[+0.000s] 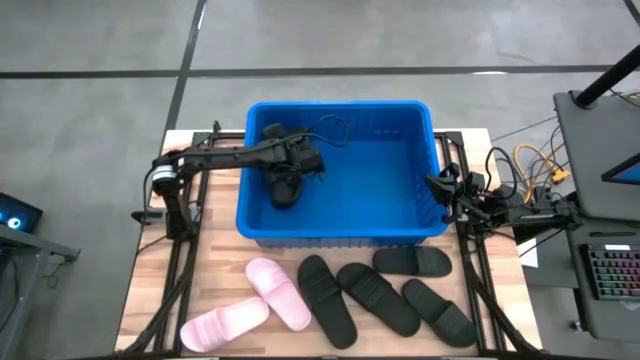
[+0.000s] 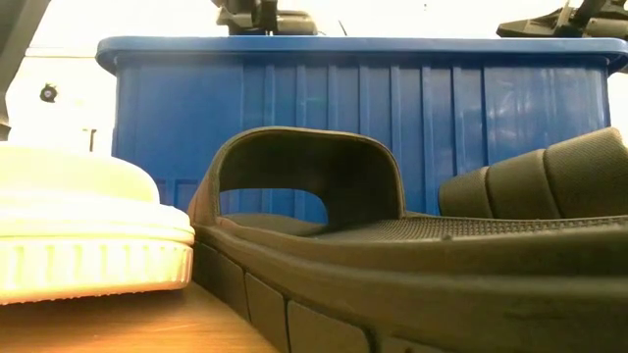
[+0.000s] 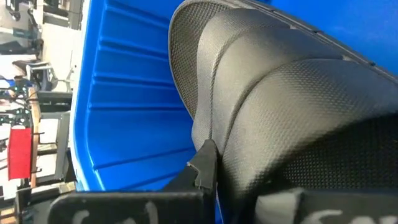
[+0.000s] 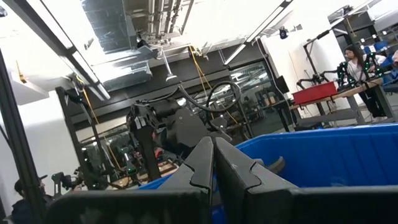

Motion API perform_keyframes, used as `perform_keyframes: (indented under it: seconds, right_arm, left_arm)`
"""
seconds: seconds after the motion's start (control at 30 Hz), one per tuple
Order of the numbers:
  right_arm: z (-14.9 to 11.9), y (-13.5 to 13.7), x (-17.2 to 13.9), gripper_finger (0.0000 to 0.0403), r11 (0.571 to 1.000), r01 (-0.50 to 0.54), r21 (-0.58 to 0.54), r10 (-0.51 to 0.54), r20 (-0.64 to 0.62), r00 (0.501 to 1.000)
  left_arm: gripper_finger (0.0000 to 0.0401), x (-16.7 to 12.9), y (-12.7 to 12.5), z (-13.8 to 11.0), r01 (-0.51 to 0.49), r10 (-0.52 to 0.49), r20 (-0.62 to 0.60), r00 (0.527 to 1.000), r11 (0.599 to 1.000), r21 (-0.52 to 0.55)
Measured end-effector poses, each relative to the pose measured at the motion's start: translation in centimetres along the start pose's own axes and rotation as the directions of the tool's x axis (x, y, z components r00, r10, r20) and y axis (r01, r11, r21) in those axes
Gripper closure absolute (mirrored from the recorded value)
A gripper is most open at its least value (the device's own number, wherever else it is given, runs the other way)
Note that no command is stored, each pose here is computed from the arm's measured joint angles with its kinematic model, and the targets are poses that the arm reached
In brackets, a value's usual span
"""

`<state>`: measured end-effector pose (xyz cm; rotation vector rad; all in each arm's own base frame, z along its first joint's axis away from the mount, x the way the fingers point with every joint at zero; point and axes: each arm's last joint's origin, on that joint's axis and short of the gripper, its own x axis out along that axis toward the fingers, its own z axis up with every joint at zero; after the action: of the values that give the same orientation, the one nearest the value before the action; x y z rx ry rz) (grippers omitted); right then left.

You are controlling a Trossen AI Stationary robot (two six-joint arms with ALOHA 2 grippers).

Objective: Pick and place slides into bin
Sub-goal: Put the black slide into the blue bin

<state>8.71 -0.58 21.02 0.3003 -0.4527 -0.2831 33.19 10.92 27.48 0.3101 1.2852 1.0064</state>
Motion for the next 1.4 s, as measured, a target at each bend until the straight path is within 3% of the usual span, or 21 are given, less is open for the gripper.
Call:
perform_keyframes:
  seconds: [0.3, 0.5, 0.67, 0.87, 1.13, 1.4]
  right_arm:
    - [0.0, 0.0, 0.0, 0.0394, 1.0, 0.0, 0.0, 0.0, 0.0, 1.0]
    - [0.0, 0.0, 0.0, 0.0394, 1.0, 0.0, -0.002, 0.0, 0.0, 1.0]
    - [0.0, 0.0, 0.0, 0.0394, 1.0, 0.001, -0.004, -0.001, -0.001, 1.0]
    - [0.0, 0.0, 0.0, 0.0394, 1.0, 0.0, -0.004, 0.0, -0.002, 1.0]
    - [-0.1, 0.0, 0.0, 0.0394, 1.0, 0.001, -0.009, -0.001, -0.004, 1.0]
    - [-0.1, 0.0, 0.0, 0.0394, 1.0, 0.002, -0.021, -0.002, -0.005, 1.0]
  left_arm:
    - [0.0401, 1.2, 0.2, -0.4, -0.009, 0.012, -0.074, 0.997, 0.999, 0.04]
    - [0.0401, 3.2, -1.1, -1.1, -0.026, 0.046, -0.199, 0.979, 0.994, 0.104]
    - [0.0401, 4.6, -2.3, -1.2, -0.044, 0.068, -0.259, 0.963, 0.994, 0.099]
    - [0.0401, 5.3, -3.2, -1.3, -0.057, 0.084, -0.282, 0.956, 0.993, 0.1]
    - [0.0401, 4.9, -2.4, -1.2, -0.111, 0.133, -0.25, 0.959, 0.989, 0.098]
    - [0.0401, 4.8, -2.3, -1.1, -0.114, 0.151, -0.24, 0.959, 0.98, 0.16]
